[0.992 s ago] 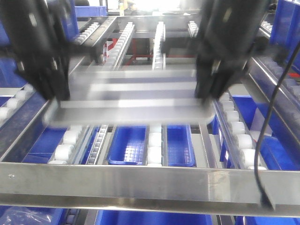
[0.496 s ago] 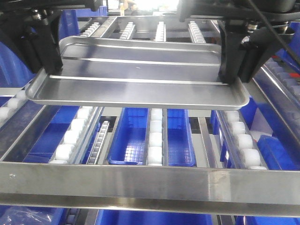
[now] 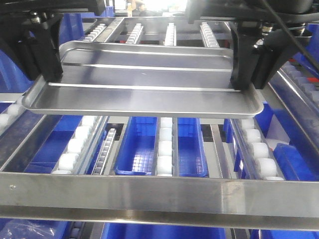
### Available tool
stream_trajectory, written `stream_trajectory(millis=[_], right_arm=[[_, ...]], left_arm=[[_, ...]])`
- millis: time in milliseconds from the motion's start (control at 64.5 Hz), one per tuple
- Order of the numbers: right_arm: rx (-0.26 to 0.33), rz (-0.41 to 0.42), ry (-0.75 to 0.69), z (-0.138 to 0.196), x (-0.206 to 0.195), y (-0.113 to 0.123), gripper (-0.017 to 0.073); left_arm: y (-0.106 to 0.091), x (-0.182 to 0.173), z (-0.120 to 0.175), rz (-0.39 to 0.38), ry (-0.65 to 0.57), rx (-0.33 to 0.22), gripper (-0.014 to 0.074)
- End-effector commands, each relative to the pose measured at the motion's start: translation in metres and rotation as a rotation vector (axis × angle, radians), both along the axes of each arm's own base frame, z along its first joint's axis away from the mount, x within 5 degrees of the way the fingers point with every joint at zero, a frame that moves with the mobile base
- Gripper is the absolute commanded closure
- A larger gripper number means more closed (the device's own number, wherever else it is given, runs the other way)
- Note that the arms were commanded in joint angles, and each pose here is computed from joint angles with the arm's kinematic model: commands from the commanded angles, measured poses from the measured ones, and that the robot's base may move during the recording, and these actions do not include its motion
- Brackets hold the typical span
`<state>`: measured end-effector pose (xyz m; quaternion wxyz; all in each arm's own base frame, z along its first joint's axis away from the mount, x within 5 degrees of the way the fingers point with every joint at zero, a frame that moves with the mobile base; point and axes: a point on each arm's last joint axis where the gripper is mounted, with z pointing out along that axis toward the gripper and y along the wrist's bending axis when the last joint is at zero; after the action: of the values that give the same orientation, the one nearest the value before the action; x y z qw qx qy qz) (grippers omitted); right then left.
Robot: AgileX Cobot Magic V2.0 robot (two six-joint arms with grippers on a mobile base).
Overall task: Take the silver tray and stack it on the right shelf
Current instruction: 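Lift the silver tray up off the shelf with both grippers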
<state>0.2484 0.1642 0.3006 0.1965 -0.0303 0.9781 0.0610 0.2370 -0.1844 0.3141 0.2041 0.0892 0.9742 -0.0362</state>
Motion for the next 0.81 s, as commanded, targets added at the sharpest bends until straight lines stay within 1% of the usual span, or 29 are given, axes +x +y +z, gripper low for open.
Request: stream_trajectory(millis=[0,791], right_arm=[[0.041,0.032,-0.111,0.0232,-0.0013,-0.0016,0.0503],[0.041,0.032,-0.112,0.0233,-0.0012,-0.0016,0.0503]], left_arm=[[-0.0005,-0.0055,0.0194,-0.033,-0.061,-0.032,0.0688],[-0.0005,-0.0055,0.0194,-0.033,-0.061,-0.032,0.0688]])
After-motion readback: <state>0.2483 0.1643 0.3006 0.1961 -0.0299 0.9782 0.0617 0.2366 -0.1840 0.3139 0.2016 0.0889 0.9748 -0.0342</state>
